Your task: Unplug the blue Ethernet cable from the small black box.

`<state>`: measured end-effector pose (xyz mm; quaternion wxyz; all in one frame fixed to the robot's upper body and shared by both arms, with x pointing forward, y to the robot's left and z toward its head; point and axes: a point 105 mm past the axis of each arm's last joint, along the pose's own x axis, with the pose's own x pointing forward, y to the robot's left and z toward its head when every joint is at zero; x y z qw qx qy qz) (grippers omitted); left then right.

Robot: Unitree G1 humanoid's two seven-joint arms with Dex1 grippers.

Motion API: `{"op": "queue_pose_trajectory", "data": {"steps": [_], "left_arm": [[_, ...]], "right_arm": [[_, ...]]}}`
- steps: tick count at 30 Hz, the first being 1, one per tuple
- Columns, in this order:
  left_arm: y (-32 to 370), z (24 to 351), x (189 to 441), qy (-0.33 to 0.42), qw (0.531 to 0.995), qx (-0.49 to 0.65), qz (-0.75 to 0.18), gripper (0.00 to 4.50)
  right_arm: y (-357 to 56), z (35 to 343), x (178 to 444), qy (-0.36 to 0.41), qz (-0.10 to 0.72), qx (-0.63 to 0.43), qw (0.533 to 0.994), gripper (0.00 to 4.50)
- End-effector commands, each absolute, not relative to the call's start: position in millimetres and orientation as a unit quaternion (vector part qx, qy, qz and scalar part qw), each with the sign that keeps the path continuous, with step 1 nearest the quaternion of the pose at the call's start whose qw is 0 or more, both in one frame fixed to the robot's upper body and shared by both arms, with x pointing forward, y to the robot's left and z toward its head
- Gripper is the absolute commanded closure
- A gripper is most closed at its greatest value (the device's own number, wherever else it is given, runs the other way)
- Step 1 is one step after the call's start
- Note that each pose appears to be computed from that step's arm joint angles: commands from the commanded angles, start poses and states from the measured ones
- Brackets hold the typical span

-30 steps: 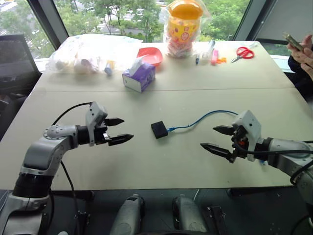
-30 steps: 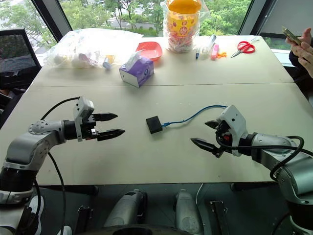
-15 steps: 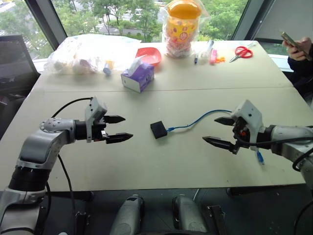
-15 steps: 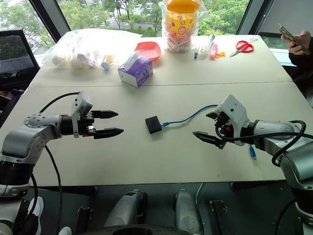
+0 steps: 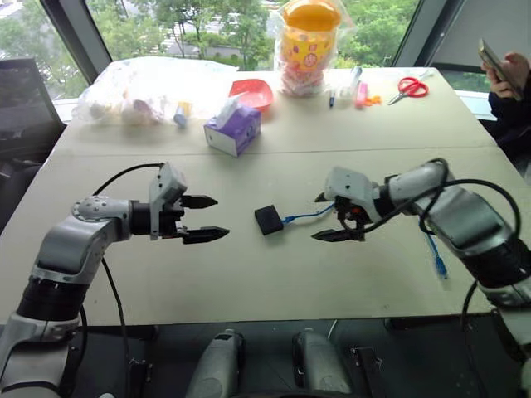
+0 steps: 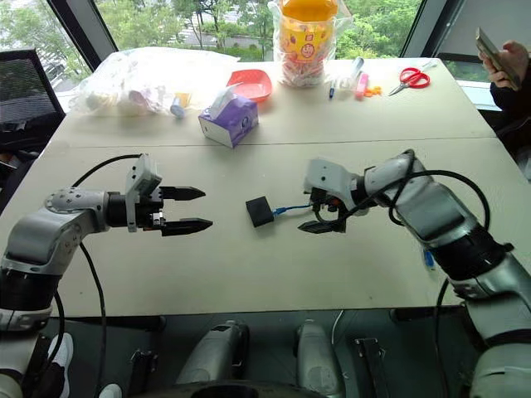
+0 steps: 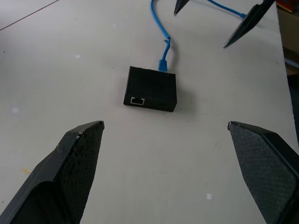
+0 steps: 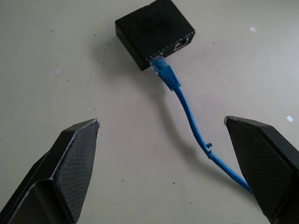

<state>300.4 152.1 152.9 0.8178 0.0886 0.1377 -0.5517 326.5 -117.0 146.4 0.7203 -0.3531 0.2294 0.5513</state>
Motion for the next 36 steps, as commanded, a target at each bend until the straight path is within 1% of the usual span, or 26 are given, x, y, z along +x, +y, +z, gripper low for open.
{"op": "queue_pose_trajectory", "data": {"steps": [1,5,11,12,13,14,18,19,21,22,23,25,26,28,30,32,33,36], "left_arm": [[153.8,161.6,297.0,0.118,0.821,0.109,-0.548,0.07],[154.4,162.4,293.4,0.116,0.824,0.111,-0.543,0.07],[155.2,163.5,290.0,0.113,0.828,0.113,-0.537,0.07],[155.3,163.3,289.5,0.112,0.829,0.114,-0.536,0.0],[155.3,163.2,289.1,0.112,0.829,0.115,-0.536,0.0],[155.4,163.3,288.8,0.112,0.829,0.115,-0.535,0.0],[156.3,163.6,288.5,0.112,0.831,0.116,-0.533,0.0],[156.8,163.8,288.9,0.112,0.831,0.116,-0.532,0.0],[159.0,164.1,291.1,0.114,0.833,0.112,-0.529,0.0],[159.7,164.1,292.1,0.116,0.834,0.109,-0.528,0.0],[160.0,164.5,292.9,0.117,0.835,0.102,-0.528,0.0],[159.4,166.6,296.7,0.125,0.836,0.067,-0.53,0.0],[158.5,167.6,298.6,0.126,0.837,0.053,-0.53,0.0],[155.9,169.7,302.3,0.129,0.836,0.025,-0.532,0.0],[151.4,171.9,305.1,0.13,0.834,0.001,-0.537,0.0],[141.0,176.5,307.1,0.129,0.825,-0.025,-0.549,0.0],[136.5,179.2,307.6,0.128,0.821,-0.035,-0.556,0.0],[125.3,191.8,312.5,0.119,0.81,-0.078,-0.569,0.0]], "right_arm": [[-101.3,146.3,343.3,0.216,0.564,-0.392,0.694,0.0],[-84.6,141.3,357.9,0.226,0.582,-0.374,0.686,0.0],[-82.6,126.7,371.3,0.261,0.589,-0.382,0.662,0.0],[-82.2,124.7,372.9,0.266,0.59,-0.383,0.659,0.41],[-81.9,123.7,374.2,0.269,0.591,-0.383,0.657,0.56],[-82.5,121.4,375.1,0.273,0.591,-0.387,0.653,0.91],[-85.4,113.9,374.8,0.284,0.596,-0.406,0.632,2.94],[-83.7,114.2,373.4,0.283,0.601,-0.402,0.63,3.36],[-78.9,115.5,369.4,0.276,0.61,-0.401,0.625,4.34],[-77.4,116.3,367.7,0.272,0.612,-0.403,0.624,4.48],[-76.8,117.8,366.6,0.261,0.611,-0.414,0.622,4.48],[-75.6,132.6,374.9,0.17,0.569,-0.49,0.638,4.48],[-74.2,141.9,376.4,0.127,0.552,-0.509,0.648,4.48],[-72.1,160.9,374.1,0.057,0.523,-0.513,0.678,4.48],[-72.4,180.0,367.3,-0.012,0.492,-0.514,0.703,4.48],[-75.4,202.3,353.8,-0.095,0.456,-0.515,0.72,4.48],[-74.4,214.0,346.0,-0.145,0.435,-0.521,0.72,4.48],[-75.8,227.5,332.1,-0.213,0.373,-0.551,0.716,4.48]]}}
